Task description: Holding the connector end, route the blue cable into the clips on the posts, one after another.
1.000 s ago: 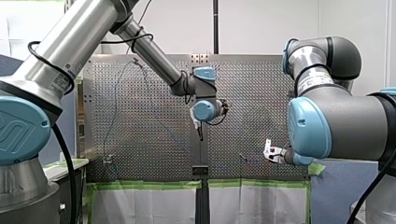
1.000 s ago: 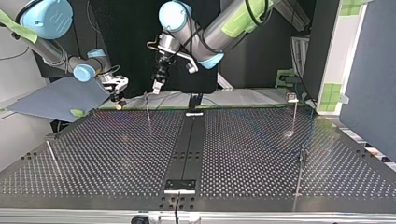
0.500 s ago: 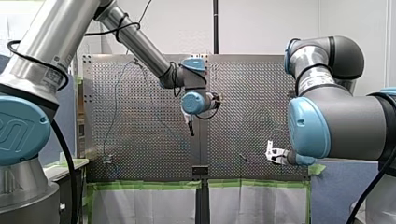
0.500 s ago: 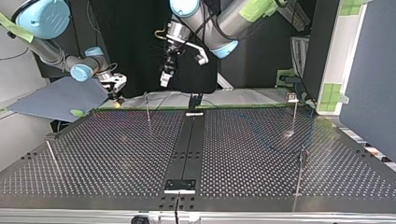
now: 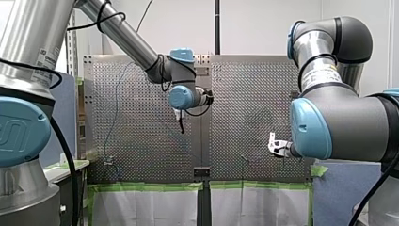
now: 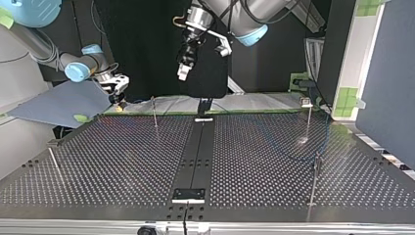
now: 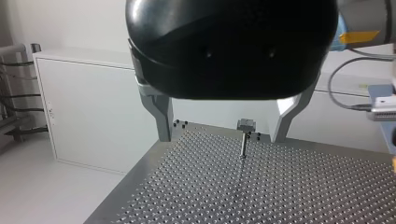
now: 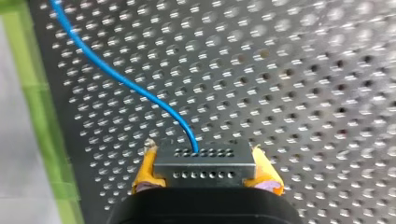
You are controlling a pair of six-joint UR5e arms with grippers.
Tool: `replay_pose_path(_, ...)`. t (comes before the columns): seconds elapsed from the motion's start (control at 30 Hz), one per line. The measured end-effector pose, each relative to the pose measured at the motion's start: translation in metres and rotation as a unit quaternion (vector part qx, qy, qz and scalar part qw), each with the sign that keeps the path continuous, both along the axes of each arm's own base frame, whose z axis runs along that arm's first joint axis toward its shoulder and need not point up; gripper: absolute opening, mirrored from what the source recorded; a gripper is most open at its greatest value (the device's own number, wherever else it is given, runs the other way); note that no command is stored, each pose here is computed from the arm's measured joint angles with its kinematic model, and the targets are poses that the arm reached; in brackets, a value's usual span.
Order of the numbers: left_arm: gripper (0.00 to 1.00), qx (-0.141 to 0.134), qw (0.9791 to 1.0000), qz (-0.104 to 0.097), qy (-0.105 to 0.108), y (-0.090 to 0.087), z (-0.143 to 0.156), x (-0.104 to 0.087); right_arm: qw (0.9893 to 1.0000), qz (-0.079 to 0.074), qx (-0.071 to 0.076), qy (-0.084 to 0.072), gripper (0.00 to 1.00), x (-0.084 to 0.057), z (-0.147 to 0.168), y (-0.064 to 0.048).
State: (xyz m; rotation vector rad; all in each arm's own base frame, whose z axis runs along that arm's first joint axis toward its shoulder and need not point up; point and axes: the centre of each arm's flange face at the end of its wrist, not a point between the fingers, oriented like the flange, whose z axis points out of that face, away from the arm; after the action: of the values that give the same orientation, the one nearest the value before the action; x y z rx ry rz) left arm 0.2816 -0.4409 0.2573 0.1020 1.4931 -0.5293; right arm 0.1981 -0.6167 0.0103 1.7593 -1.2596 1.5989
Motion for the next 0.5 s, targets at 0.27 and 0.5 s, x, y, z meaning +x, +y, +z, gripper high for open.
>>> replay_pose_path(0.27, 1.00, 0.000, 1.0000, 0.000, 0.000, 0.023, 0.006, -0.021, 0.9995, -0.018, -0.022, -0.015, 0.00, -0.005, 0.047, -0.010)
replay_pose_path(0.5, 1.00, 0.002, 1.0000, 0.000, 0.002, 0.043, 0.007, -0.040, 0.9974, -0.034, -0.052, -0.035, 0.00, -0.003, 0.092, -0.015)
